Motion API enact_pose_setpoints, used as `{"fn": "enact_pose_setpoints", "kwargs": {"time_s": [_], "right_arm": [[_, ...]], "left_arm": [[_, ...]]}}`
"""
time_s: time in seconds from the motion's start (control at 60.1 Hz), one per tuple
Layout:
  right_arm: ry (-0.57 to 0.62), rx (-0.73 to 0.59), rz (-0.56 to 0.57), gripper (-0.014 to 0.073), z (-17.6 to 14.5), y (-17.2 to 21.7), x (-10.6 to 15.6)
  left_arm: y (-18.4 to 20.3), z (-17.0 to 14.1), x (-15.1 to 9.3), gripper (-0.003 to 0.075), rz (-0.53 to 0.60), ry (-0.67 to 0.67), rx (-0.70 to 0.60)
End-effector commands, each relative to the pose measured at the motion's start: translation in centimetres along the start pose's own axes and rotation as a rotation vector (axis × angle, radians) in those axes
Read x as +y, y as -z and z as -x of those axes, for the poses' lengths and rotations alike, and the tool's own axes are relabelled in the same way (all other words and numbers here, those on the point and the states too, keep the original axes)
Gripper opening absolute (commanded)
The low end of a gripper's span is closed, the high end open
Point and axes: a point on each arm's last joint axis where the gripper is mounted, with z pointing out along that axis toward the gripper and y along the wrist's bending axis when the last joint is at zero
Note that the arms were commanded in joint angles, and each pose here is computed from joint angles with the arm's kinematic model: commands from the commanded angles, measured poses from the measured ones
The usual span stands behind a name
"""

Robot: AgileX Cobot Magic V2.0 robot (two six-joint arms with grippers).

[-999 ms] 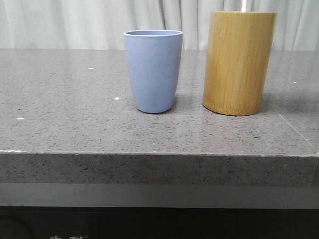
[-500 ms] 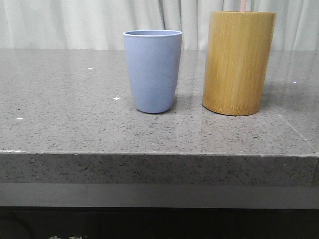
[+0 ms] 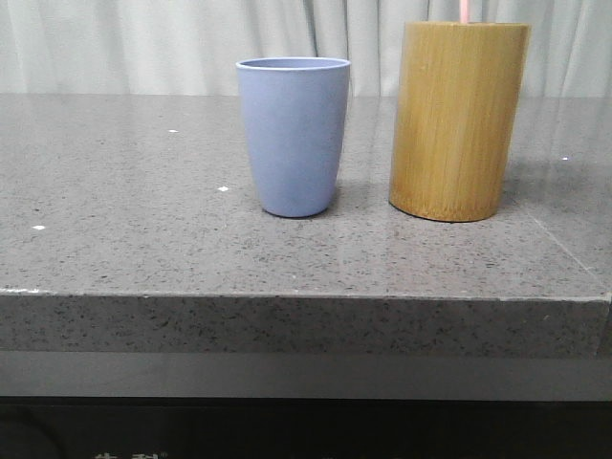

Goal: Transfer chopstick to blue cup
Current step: 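Lift the pink chopstick out and move it over the blue cup, then lower the chopstick into the blue cup and open the right gripper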

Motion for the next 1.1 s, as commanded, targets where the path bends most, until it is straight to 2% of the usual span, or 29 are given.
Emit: {"fn": "enact_pose_setpoints", "kwargs": {"time_s": [0.0,0.15,0.3,0.566,0.833,0.932,1.082], "right_arm": [[0.004,-0.281,0.019,-0.0062,4.9,4.0,0.8],[0.005,-0.486,0.054,-0.0062,7.5,7.7,1.9],[0.027,-0.559,0.123,-0.0062,8.1,8.9,3.7],[0.025,-0.48,0.265,-0.0062,6.2,6.1,8.0],[0.044,-0.347,0.277,-0.0051,2.3,0.6,9.8],[0.053,-0.298,0.269,0.0009,0.9,-1.0,9.9],[0.064,-0.23,0.262,0.0154,-0.6,-2.4,9.9]], "left_arm": [[0.2,1.4,0.0,-0.0019,0.004,0.021,-0.097],[0.2,1.4,0.0,-0.0019,0.004,0.021,-0.097],[0.2,1.4,0.0,-0.0019,0.004,0.021,-0.097],[0.2,1.4,0.0,-0.0019,0.004,0.021,-0.097],[0.2,1.4,0.0,-0.0019,0.004,0.021,-0.097],[0.2,1.4,0.0,-0.0019,0.004,0.021,-0.097],[0.2,1.4,0.0,-0.0019,0.004,0.021,-0.097]]}}
